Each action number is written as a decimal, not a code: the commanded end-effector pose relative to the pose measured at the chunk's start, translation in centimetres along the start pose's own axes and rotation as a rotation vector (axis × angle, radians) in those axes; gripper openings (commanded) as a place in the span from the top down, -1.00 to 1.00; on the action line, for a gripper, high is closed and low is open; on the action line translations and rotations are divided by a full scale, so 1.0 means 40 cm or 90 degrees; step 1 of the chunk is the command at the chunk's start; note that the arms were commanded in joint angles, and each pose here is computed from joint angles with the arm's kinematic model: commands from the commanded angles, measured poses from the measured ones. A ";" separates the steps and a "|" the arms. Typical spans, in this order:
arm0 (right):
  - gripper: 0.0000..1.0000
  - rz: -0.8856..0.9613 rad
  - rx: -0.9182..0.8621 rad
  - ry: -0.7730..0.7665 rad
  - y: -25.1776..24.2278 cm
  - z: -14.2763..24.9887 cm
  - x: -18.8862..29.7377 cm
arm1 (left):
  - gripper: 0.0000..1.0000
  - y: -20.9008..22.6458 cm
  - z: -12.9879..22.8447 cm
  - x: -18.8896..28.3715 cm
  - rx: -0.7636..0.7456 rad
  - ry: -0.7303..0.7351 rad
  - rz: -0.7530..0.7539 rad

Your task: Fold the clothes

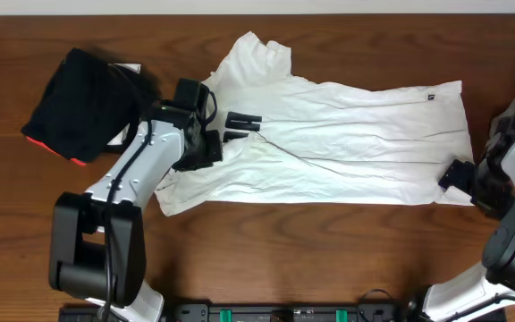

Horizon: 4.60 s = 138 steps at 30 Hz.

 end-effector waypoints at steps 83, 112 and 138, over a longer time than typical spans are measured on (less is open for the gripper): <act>-0.98 -0.011 0.014 0.077 0.022 0.048 -0.083 | 0.81 -0.034 -0.119 0.069 -0.016 -0.179 0.015; -0.99 -0.011 0.014 0.077 0.022 0.048 -0.083 | 0.88 0.001 -0.110 -0.152 -0.009 -0.084 -0.047; -0.99 -0.011 0.014 0.077 0.022 0.048 -0.083 | 0.66 -0.041 -0.223 -0.008 -0.005 -0.295 -0.053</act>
Point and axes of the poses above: each gripper's point midway between its finger pads, its own x axis back along the fingers, its own y axis along the line the jaws close on, z = x × y, the point moved 8 cm from there along x, back along the fingers, and after that the axes turned 2 degrees about x, right-handed, at the moved point
